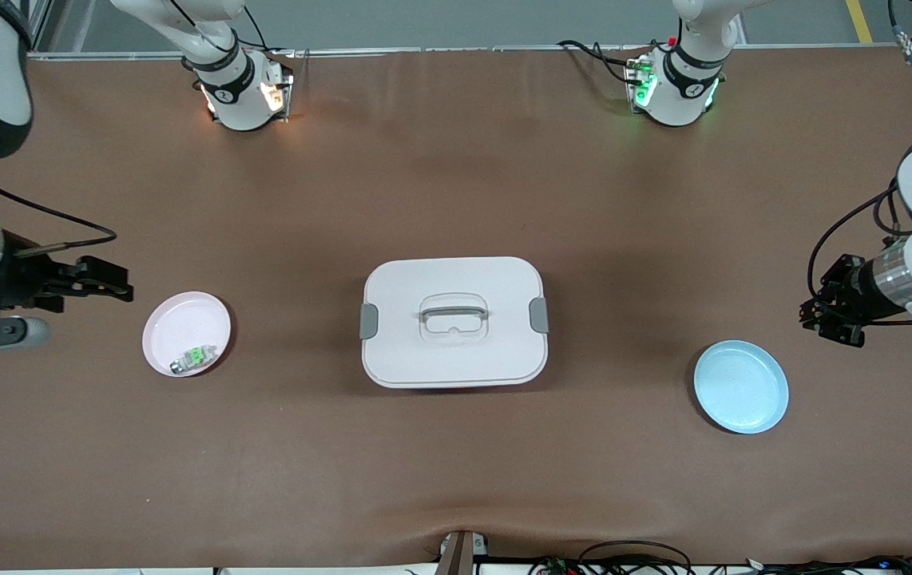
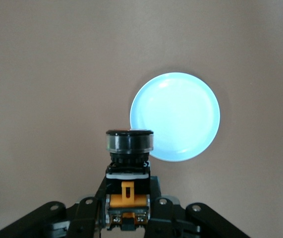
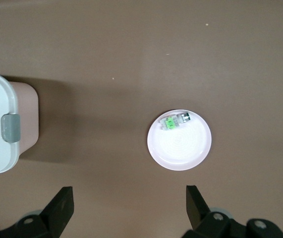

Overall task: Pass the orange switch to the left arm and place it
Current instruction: 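Carry the switch with the left gripper over the light-blue plate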

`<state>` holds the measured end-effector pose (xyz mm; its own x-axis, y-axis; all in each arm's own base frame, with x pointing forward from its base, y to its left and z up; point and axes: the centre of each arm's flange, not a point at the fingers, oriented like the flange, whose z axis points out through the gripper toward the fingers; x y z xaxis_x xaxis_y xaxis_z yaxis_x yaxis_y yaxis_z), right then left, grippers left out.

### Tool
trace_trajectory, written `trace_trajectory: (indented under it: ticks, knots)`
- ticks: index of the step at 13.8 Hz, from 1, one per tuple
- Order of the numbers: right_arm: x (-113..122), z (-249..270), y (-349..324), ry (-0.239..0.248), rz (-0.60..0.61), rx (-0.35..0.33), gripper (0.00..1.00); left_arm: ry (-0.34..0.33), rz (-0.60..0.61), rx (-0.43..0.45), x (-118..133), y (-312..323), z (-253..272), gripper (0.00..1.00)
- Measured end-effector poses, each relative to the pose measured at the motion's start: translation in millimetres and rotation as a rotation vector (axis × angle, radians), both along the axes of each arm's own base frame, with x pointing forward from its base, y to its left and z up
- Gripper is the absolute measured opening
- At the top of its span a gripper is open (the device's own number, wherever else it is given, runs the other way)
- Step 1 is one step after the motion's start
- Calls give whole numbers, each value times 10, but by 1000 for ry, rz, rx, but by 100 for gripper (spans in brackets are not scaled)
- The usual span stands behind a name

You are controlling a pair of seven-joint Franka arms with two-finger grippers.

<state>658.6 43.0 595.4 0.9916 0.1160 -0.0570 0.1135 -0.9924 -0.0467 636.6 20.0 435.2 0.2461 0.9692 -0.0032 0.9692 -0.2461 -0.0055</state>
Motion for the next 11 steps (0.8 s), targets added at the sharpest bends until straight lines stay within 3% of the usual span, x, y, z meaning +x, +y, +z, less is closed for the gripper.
trace_trajectory:
  ticks: [6, 8, 11]
  knots:
    - [6, -296, -270, 56, -38, -5, 100, -35, 35, 17, -1, -31, -750, 33]
    - [3, -331, -249, 63, -34, -5, 100, -37, 54, 60, 38, -11, -1048, 33]
    - [-9, -285, -270, 55, -38, -7, 100, -45, 71, 47, 98, -21, -1456, 33]
